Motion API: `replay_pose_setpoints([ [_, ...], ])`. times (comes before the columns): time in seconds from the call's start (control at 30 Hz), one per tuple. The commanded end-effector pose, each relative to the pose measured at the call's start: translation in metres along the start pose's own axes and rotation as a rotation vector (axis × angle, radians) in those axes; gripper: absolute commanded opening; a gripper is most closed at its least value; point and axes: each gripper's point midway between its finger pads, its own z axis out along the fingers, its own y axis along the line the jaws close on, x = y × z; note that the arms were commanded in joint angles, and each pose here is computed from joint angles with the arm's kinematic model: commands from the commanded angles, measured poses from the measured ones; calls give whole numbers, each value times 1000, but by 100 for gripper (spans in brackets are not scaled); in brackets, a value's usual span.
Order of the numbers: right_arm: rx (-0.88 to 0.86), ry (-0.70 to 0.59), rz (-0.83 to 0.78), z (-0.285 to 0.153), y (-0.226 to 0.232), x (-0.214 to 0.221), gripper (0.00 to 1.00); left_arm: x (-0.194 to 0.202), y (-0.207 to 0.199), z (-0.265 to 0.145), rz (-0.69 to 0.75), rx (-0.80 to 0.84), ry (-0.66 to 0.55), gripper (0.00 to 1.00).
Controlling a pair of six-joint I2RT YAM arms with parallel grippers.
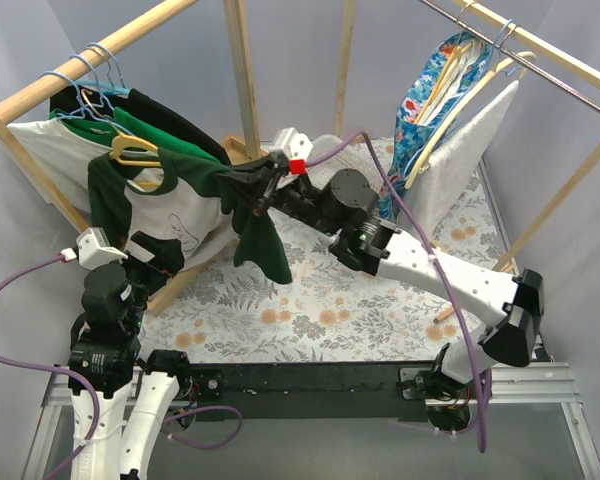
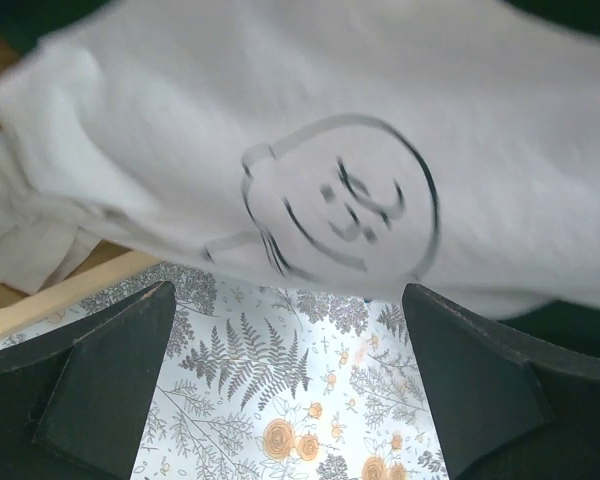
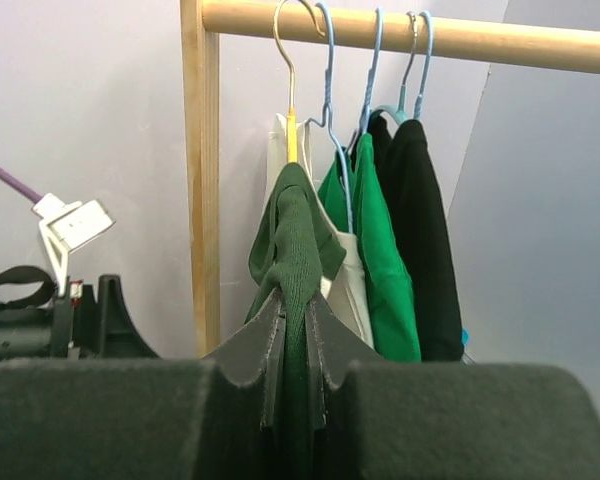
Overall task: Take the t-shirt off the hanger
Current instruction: Pick up the hanger from the clothesline.
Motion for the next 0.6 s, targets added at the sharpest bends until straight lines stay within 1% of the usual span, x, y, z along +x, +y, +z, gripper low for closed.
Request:
replay_pose_setpoints([
  [0.0,50,-200,-87,-38,-6,-81,1,-2,-6,-3,25,35,2,98],
  [0.03,56,-179,-91,-44,-6,-74,1,-3,-8,-4,28,41,2,98],
  [0.07,63,-184,-100,-56,-6,-82,1,-4,-10,-5,34,47,1,98],
  [0.1,70,-120,-105,-64,-7,-58,1,-5,-14,-7,46,67,5,98],
  [0.13,78,-105,-109,-71,-8,-55,1,-7,-16,-8,54,79,5,98],
  [0.17,109,-103,-113,-84,-12,-62,1,-10,-22,-10,62,105,0,98],
  [0.2,125,-80,-116,-91,-14,-57,1,-9,-28,-13,87,140,11,98],
  [0.23,155,-7,-122,-102,-19,-35,1,-9,-34,-14,101,171,17,98],
  [0.27,165,-4,-130,-114,-19,-39,1,-12,-41,-17,114,207,11,98],
  [0.3,171,19,-136,-121,-20,-35,1,-12,-47,-20,149,245,17,98],
  [0.33,173,95,-138,-132,-20,-13,1,-8,-55,-24,164,291,38,98],
  [0.37,170,94,-141,-141,-18,-19,1,-12,-61,-26,179,323,28,98],
  [0.43,161,148,-138,-160,-15,-8,1,-7,-73,-30,220,400,47,98],
  [0.5,150,169,-133,-171,-11,-4,1,-6,-83,-28,233,454,54,97],
  [0.53,153,157,-133,-179,-11,-10,1,-1,-91,-29,239,503,74,97],
  [0.57,157,177,-130,-186,-10,-4,1,-4,-99,-29,238,540,60,96],
])
